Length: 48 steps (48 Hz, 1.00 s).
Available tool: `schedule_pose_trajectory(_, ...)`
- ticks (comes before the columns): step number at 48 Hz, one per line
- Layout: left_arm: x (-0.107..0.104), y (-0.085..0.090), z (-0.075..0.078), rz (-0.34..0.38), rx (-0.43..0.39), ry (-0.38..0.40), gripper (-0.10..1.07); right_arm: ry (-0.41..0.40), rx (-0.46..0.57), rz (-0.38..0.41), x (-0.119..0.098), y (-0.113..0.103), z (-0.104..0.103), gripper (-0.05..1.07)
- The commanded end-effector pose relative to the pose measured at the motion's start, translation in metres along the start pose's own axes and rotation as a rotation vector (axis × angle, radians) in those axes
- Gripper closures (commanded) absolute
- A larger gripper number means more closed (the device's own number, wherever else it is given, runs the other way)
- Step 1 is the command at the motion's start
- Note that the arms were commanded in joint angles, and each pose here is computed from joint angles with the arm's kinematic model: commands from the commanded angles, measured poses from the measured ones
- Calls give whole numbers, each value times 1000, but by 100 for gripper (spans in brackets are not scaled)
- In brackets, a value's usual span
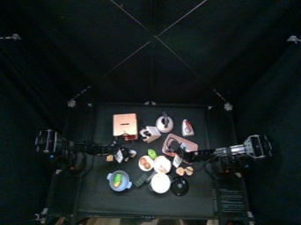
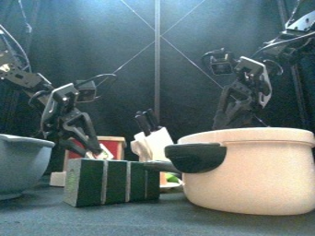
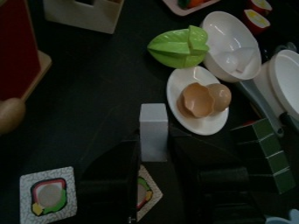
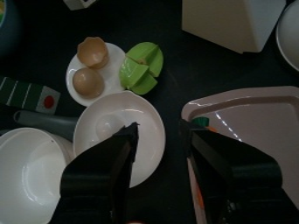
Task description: Place white sushi piece below drawer
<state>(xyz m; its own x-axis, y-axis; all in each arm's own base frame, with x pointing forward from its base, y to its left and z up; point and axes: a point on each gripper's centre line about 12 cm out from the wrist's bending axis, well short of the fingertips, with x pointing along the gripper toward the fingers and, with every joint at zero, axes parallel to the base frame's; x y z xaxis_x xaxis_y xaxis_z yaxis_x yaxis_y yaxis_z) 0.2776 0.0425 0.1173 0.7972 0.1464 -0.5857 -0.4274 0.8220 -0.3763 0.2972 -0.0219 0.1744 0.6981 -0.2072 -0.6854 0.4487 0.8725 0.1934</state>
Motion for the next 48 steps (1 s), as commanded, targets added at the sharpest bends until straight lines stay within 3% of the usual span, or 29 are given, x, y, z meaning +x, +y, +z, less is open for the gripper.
schedule_pose_trajectory(1,0,0,6,3,-15,-20,30,-9,13,3,-2,1,3,22)
schedule_pose_trajectory(18,2,10,5,47,-41,22,8,7,31,-4,-1,-1,0,22)
schedule_pose_trajectory(48,0,8,8,35,-16,13,8,33,65,-73,-1,-10,-5,22)
